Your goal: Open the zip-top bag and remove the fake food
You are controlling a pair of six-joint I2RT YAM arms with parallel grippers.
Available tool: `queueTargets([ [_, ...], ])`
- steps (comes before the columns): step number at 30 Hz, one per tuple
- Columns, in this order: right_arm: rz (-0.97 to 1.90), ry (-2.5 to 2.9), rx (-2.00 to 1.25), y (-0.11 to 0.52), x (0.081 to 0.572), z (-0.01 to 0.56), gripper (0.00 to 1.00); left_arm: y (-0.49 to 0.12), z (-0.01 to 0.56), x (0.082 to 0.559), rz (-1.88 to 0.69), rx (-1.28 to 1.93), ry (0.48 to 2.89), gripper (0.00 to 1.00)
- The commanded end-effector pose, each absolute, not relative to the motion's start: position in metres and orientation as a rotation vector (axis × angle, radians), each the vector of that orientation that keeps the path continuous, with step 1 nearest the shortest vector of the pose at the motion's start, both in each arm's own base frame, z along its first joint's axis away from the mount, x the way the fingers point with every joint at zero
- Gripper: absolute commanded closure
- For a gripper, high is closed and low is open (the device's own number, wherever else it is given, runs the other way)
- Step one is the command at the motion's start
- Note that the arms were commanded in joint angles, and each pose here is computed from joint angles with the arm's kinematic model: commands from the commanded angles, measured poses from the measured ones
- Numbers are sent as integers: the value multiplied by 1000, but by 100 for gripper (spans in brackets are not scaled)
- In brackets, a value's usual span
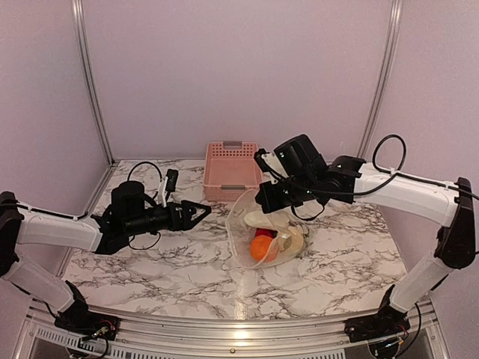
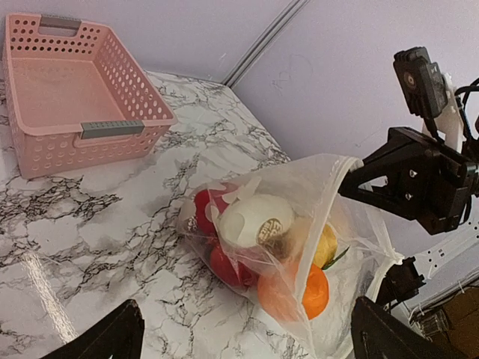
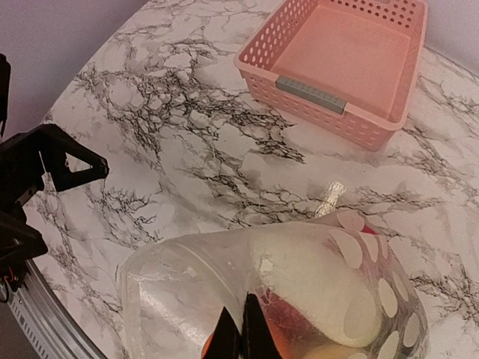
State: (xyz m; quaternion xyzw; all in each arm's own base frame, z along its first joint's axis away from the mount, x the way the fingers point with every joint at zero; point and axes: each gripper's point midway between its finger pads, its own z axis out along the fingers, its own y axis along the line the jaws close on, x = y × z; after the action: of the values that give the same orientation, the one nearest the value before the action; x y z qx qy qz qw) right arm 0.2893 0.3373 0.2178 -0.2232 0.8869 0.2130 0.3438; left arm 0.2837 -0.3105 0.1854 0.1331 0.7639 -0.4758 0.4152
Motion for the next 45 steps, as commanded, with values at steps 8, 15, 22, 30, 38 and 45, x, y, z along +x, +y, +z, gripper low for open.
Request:
queueTargets([
  [8, 620, 2157, -522, 356, 306, 266, 100, -359, 124, 241, -1235, 323, 2147, 16],
  [15, 574, 2176, -495, 332, 295, 259, 100, -378, 114, 276, -1113, 285, 2199, 85],
  [22, 544, 2236, -483, 310, 278, 253, 100, -417, 110, 306, -1214, 339, 2212, 100],
  [30, 521, 2286, -442, 301, 274, 233, 100, -451, 105, 327, -1225, 478, 2217, 100],
  [38, 524, 2321, -479, 323, 305, 196, 96, -390, 90, 346, -1096, 389, 2273, 93],
  [45, 549, 2309, -440, 327, 320, 183, 100, -356, 104, 336, -941, 445, 2226, 55],
])
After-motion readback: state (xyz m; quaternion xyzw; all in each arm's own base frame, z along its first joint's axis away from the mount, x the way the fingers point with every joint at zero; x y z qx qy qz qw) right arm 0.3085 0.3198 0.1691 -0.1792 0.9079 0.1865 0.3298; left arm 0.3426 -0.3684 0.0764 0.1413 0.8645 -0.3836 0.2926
